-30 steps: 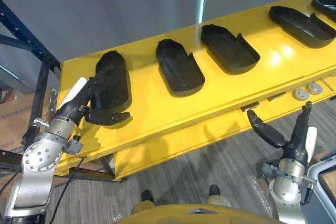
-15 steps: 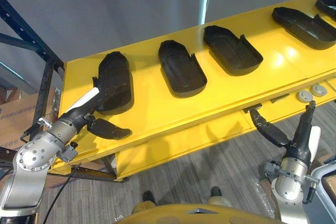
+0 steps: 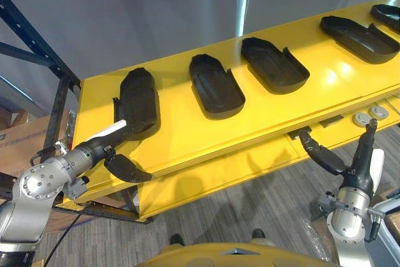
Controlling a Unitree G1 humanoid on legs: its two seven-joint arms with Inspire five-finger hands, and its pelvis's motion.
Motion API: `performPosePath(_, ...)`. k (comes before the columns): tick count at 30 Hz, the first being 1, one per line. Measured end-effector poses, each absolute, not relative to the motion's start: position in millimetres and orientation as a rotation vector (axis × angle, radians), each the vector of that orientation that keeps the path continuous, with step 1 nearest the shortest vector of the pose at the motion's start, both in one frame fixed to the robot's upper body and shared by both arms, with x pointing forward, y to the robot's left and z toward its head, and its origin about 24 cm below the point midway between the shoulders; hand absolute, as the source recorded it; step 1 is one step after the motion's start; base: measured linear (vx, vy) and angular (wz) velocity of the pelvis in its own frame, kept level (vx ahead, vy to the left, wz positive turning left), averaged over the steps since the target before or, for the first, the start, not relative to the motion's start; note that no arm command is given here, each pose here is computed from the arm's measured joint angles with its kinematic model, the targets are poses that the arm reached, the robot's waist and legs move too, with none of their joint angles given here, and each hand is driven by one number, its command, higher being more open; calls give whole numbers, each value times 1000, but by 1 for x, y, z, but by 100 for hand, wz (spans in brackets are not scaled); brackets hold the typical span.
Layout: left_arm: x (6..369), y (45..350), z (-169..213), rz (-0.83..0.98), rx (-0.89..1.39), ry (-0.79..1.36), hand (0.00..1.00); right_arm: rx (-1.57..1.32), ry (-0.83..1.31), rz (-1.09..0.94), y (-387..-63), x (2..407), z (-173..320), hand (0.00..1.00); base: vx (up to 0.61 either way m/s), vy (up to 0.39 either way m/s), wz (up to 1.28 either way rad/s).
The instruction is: Walk over and take three plastic housings, then place them on the shelf
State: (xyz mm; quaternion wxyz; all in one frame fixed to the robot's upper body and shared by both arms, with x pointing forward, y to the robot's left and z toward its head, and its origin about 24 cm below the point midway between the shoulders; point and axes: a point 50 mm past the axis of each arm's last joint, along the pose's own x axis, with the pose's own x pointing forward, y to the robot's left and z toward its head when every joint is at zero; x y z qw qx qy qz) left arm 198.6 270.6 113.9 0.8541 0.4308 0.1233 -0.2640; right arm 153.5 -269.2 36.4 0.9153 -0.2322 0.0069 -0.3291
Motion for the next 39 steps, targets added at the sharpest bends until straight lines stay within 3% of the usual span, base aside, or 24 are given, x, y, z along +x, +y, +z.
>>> performPosePath(11,199,242,109,-806,800,230,100,-495,13,-662,-273,159,37,100,0,0,0)
performPosePath(18,197,233,113,-838,776,227,100,-492,14,-652,-271,159,36,100,0,0,0)
performPosePath(24,200,242,109,-758,808,273,100,-491,14,-652,-271,159,36,100,0,0,0)
performPosePath(33,208,288,110,-501,895,358,100,-483,-1,-657,-272,159,37,100,0,0,0)
performPosePath(39,217,296,130,-269,908,159,100,-446,-150,-641,-264,163,62,100,0,0,0)
